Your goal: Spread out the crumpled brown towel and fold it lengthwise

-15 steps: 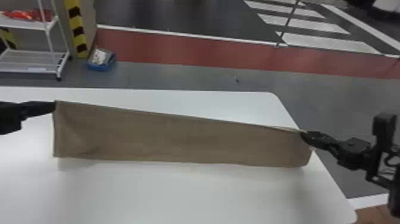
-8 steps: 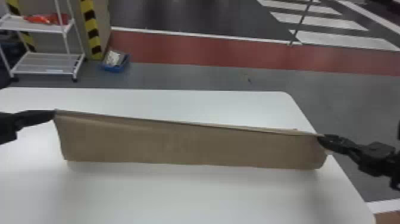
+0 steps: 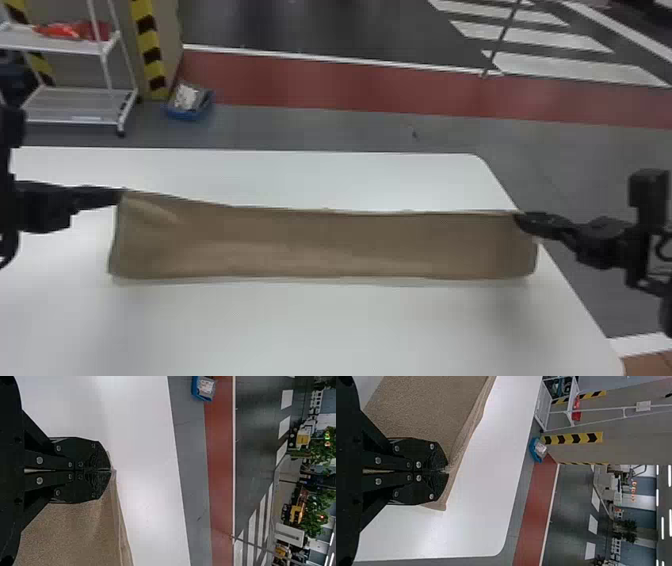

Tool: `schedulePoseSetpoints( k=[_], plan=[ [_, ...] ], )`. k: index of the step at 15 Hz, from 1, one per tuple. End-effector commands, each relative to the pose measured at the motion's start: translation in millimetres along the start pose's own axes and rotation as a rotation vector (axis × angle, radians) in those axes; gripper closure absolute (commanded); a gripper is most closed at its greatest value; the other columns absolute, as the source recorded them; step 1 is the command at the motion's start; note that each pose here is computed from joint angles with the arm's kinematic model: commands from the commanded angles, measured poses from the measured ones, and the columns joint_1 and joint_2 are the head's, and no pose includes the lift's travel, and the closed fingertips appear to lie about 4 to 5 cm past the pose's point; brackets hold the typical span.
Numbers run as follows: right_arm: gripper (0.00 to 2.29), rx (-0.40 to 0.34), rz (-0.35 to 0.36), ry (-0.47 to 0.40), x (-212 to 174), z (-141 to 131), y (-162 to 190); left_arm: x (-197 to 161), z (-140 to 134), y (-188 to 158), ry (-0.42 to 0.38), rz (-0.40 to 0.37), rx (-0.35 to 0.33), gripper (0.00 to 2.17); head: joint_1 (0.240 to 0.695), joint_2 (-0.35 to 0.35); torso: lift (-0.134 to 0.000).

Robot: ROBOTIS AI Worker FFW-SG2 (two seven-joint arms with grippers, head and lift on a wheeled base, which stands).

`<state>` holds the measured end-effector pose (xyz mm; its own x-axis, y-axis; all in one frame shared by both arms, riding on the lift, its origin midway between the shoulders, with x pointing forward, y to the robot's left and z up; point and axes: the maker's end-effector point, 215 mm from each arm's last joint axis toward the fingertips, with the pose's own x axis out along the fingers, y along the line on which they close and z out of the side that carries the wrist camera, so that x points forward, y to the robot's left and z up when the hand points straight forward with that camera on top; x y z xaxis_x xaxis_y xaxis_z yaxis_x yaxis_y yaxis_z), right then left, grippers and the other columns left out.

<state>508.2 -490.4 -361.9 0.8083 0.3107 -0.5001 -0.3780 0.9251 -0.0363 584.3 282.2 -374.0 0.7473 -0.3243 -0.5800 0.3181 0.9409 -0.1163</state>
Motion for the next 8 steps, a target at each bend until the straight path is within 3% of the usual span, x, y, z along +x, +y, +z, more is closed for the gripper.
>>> schedulePoseSetpoints(
  k=[1, 8],
  plan=[
    [1.31, -0.013, 0.011, 0.043, 16, -4, 2, 14, -7, -1, 0.023, -0.004, 0.012, 1.34, 0.695, -0.207, -0.124],
    [1.31, 0.028, 0.016, 0.077, 38, 2, -6, 28, -3, 4, 0.034, 0.007, 0.032, 1.34, 0.695, -0.195, -0.124]
  ],
)
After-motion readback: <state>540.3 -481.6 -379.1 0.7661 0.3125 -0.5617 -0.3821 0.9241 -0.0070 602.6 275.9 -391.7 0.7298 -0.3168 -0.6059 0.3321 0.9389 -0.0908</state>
